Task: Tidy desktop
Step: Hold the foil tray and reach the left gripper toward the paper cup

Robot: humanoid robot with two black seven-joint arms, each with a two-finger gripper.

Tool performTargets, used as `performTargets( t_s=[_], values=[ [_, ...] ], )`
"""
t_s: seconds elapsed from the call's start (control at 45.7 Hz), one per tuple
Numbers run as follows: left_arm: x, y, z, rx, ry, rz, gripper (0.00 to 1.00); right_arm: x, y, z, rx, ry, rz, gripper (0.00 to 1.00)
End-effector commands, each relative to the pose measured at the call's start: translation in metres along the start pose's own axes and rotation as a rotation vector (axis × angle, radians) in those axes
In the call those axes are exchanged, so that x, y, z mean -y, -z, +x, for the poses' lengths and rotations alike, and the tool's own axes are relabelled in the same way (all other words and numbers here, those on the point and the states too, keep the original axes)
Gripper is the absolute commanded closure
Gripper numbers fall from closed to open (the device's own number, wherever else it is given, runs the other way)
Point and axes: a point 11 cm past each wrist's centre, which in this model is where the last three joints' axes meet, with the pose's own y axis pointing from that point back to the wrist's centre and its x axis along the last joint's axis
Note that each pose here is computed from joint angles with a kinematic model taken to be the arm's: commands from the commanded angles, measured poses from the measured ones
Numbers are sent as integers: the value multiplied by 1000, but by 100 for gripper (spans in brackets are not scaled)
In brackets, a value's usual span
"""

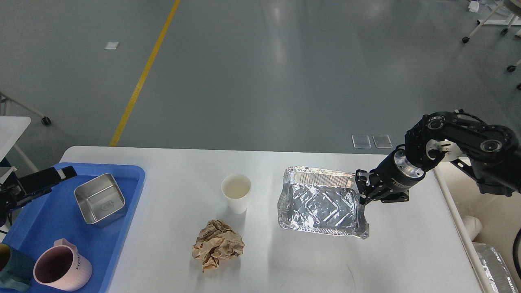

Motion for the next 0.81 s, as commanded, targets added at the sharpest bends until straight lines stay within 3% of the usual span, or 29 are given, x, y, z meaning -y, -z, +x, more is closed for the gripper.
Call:
performTargets(
  t_s=[0.0, 0.481, 0.788],
  values=[
    [3, -13, -9, 83, 40, -42, 3, -3, -4, 2, 7, -6, -1, 100],
    [21, -18, -15, 55, 34, -69, 3, -1, -3, -3, -3, 5, 1, 100],
    [105, -32, -13, -3, 83, -113, 3, 0, 1, -3, -4, -2, 4, 100]
  ],
)
